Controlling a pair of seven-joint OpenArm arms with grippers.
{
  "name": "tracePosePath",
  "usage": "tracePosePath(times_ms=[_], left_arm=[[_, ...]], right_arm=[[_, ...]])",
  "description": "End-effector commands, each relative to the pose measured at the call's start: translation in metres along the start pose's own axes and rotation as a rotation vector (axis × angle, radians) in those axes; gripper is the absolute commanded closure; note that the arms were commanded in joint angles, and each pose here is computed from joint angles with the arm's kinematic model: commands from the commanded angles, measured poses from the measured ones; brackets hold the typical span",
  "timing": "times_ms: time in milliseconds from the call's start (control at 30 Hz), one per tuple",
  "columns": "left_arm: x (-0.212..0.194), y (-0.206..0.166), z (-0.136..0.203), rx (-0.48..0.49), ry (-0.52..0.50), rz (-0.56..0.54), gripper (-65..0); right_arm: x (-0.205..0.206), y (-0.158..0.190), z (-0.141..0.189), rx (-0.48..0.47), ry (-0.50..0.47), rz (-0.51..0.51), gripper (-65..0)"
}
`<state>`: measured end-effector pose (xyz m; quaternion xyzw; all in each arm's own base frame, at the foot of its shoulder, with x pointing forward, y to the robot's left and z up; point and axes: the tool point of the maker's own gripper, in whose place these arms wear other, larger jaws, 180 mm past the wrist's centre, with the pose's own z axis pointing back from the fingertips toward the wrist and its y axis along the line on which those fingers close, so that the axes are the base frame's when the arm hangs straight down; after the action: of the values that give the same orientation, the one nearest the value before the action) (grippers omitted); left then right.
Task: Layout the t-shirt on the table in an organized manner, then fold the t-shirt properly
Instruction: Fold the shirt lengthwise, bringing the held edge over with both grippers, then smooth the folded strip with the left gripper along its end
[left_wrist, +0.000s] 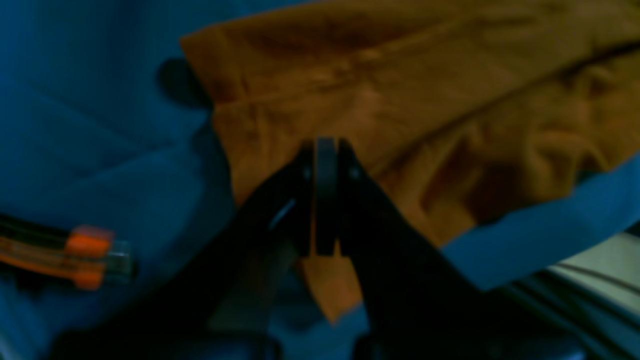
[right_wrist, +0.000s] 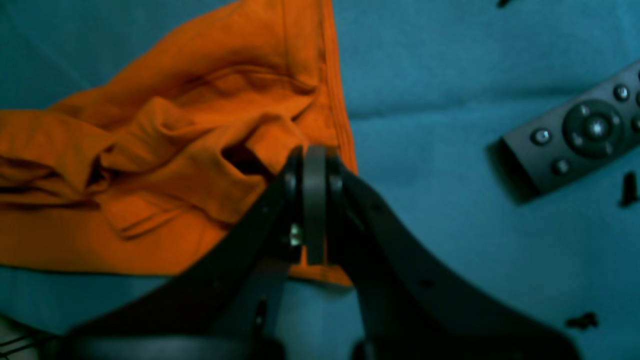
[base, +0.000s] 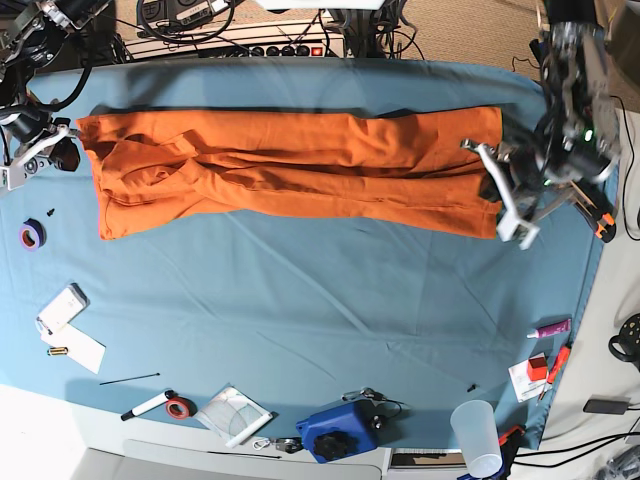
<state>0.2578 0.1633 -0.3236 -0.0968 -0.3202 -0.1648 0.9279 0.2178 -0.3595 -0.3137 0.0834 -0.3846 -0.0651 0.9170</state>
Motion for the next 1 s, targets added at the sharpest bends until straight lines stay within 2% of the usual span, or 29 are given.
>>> tracePosePath(times_ms=[0, 67, 133, 267, 300, 367, 400, 533, 700, 833, 967], left_arm=[[0.012, 0.007, 0.014, 0.032, -0.061, -0.011, 0.0], [0.010, 0.011, 0.028, 0.050, -0.096, 0.008, 0.0], [0.009, 0.011, 0.035, 0.027, -0.124, 0.041, 0.0], [0.025, 0.014, 0.038, 0.035, -0.226, 0.048, 0.0], [0.031, 0.017, 0.038, 0.048, -0.264, 0.037, -2.5], [0.039, 0.021, 0.038, 0.063, -0.315, -0.009, -14.4], [0.040, 0.024, 0.037, 0.065, -0.320, -0.010, -17.2], [0.030, 0.032, 0.021, 0.051, -0.264, 0.033, -17.5], [0.015, 0.037, -0.016, 0.000, -0.168, 0.098, -17.5], [0.006, 0.033, -0.042, -0.048, -0.068, 0.114, -17.5], [0.005, 0.033, -0.060, -0.076, -0.017, 0.127, -17.5]], right_arm=[[0.021, -0.001, 0.009, 0.004, -0.066, 0.030, 0.0], [0.026, 0.001, 0.014, 0.031, -0.101, 0.011, 0.0], [0.030, 0.001, 0.020, 0.046, -0.132, -0.006, 0.0], [0.032, -0.001, 0.022, 0.042, -0.144, -0.013, 0.0], [0.032, 0.000, 0.022, 0.043, -0.142, -0.012, 0.0], [0.032, 0.000, 0.022, 0.043, -0.142, -0.012, 0.0], [0.032, 0.000, 0.022, 0.043, -0.142, -0.012, 0.0], [0.032, 0.000, 0.022, 0.043, -0.142, -0.012, 0.0], [0.032, 0.000, 0.022, 0.044, -0.144, -0.011, 0.0], [0.033, 0.000, 0.022, 0.044, -0.145, -0.011, 0.0], [0.032, 0.000, 0.022, 0.043, -0.144, -0.011, 0.0]])
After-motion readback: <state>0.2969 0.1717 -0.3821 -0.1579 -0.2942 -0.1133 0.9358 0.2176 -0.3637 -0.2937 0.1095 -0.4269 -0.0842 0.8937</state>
